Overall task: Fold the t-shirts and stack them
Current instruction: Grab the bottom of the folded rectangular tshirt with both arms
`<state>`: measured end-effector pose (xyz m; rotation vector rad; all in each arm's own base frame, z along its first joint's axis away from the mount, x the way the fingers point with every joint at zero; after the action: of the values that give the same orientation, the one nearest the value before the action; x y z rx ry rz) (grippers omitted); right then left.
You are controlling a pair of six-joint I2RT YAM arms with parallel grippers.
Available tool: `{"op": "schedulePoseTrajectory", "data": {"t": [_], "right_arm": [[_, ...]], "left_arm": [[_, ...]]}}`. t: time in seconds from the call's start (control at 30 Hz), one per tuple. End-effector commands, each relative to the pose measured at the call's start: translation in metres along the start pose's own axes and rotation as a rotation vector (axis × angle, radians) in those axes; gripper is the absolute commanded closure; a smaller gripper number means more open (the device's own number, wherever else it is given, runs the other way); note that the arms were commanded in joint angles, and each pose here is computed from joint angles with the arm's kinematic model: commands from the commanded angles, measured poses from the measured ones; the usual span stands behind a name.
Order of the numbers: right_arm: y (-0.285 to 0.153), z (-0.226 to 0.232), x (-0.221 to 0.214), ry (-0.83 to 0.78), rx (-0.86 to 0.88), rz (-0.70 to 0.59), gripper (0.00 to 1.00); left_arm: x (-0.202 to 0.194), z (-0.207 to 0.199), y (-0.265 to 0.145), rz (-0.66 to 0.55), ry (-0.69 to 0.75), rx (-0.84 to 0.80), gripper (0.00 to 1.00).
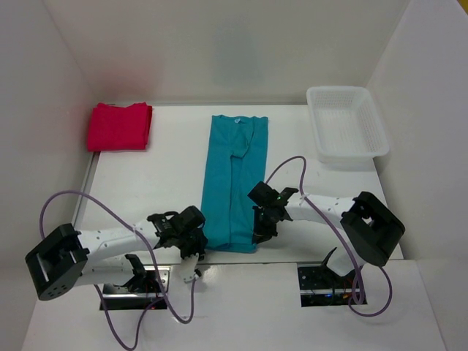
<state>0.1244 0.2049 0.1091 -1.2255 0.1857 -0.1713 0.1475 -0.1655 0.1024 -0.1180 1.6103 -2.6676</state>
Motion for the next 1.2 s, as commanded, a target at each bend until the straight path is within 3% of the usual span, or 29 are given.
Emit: {"op": "schedulePoseTrajectory", "data": {"t": [0.0, 0.07, 0.23, 0.3, 0.33, 0.37, 0.47, 0.67, 0.77, 1.03, 1.17], "right_arm": [[-0.005, -0.003, -0.002, 0.010, 0.001, -0.005, 0.85], [-0.005, -0.004, -0.002, 0.012, -0.007, -0.001, 1.00], [-0.006, -0.012, -0.008, -0.002, -0.020, 0.031, 1.00], [-0.009, -0.011, -0.010, -0.025, 0.003, 0.053, 0.62], [-0.011, -0.010, -0.010, -0.027, 0.017, 0.056, 0.50], [-0.010, -0.013, -0.012, -0.036, 0.015, 0.068, 0.43], [-0.022, -0.008, -0.015, -0.050, 0.082, 0.073, 0.41], [-0.033, -0.007, -0.019, -0.064, 0.137, 0.075, 0.41], [-0.023, -0.008, -0.018, -0.053, 0.109, 0.114, 0.49], [-0.005, -0.016, -0.020, -0.051, 0.039, 0.190, 0.57], [-0.005, -0.016, -0.020, -0.051, 0.039, 0.191, 0.80]], "left_arm": [[0.016, -0.010, -0.002, -0.079, 0.001, -0.010, 0.89], [0.019, -0.013, -0.005, -0.076, 0.008, 0.013, 0.96], [0.025, -0.013, -0.009, -0.073, 0.034, 0.067, 0.94], [0.026, -0.013, -0.010, -0.067, 0.039, 0.078, 0.84], [0.026, -0.012, -0.011, -0.062, 0.043, 0.087, 0.82], [0.026, -0.012, -0.011, -0.069, 0.043, 0.092, 0.82], [0.027, -0.011, -0.013, -0.073, 0.036, 0.105, 0.80], [0.028, -0.007, -0.012, -0.072, 0.066, 0.133, 0.83], [0.029, -0.006, -0.010, -0.077, 0.075, 0.133, 0.83], [0.029, -0.003, -0.014, -0.071, 0.043, 0.148, 0.85], [0.029, -0.003, -0.015, -0.068, 0.024, 0.156, 0.86]]}}
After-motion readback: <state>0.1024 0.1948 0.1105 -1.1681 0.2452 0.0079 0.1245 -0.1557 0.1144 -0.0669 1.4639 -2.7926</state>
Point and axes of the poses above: each gripper's point midway between its finger pads, its own y axis out along the fingers, its own z axis along the line the jaws close on, x = y × z, the point moved 10 cm from there along -y, back along the fingers, and after that the axes turned 7 degrees about y, right-handed, at the moved point
